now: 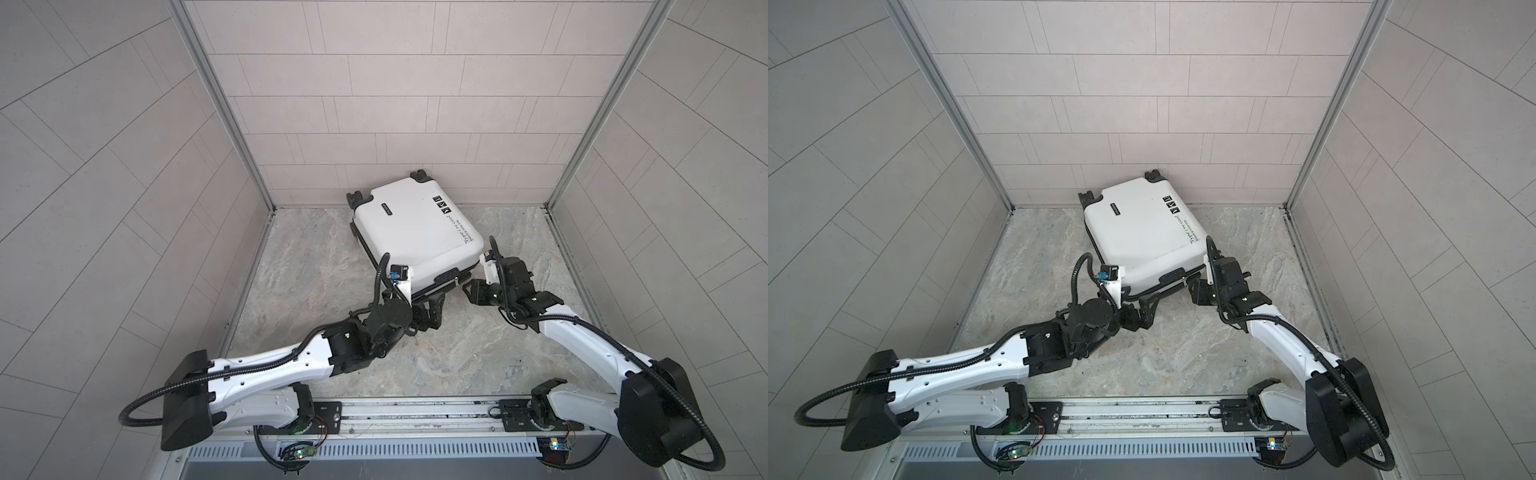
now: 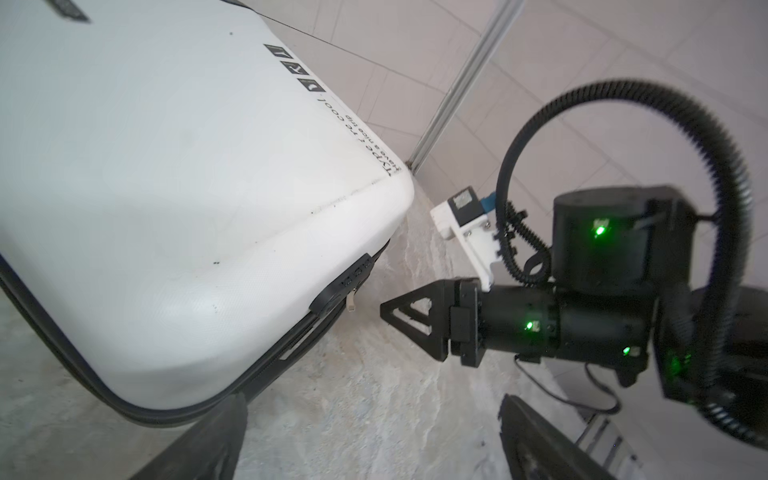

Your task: Pack the luggage

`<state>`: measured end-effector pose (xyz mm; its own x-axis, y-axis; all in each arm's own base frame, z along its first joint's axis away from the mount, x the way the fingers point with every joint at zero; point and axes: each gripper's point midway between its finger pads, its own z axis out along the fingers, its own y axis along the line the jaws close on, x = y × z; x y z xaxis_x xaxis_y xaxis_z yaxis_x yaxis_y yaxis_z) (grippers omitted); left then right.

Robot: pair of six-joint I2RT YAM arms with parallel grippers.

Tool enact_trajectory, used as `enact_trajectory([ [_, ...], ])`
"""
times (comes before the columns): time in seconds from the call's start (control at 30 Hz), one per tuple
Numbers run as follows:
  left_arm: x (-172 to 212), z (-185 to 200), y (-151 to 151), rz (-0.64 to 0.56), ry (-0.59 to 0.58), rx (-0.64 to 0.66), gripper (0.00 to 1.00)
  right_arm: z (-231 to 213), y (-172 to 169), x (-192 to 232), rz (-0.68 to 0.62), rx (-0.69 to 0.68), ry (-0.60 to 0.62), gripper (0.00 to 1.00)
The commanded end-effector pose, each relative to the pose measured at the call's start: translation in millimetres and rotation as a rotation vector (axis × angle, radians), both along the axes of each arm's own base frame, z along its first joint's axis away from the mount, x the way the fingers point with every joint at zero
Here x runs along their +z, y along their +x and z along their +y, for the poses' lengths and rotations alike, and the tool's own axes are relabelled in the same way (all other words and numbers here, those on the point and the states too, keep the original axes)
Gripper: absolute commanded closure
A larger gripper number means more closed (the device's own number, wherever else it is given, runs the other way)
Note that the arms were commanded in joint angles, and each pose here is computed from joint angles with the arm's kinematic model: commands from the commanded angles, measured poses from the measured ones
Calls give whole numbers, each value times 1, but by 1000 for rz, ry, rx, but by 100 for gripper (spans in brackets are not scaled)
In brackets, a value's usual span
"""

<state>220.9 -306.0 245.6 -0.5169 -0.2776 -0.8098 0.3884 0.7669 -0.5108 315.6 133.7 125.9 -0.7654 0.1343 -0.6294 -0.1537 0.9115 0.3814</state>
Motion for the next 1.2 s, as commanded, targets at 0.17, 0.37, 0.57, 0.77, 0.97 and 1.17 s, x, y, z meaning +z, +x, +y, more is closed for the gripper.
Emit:
enact_trajectory([
  [0.17,-41,16,2,182,-354,177,2,-10,21,57,-207,-3,-9,30],
  [0.37,-4,62,21,71,-254,275,0,-22,43,104,-251,-25,48,18],
  [0.57,12,140,71,93,-282,397,0,-50,83,131,-273,-129,140,12],
  [0.77,8,192,136,89,-387,488,0,-48,135,128,-221,-137,282,10],
  [0.97,-13,193,201,84,-504,441,0,-41,166,115,-184,-133,338,10],
  [1.17,-18,166,249,42,-638,328,0,-32,168,109,-170,-103,388,10],
])
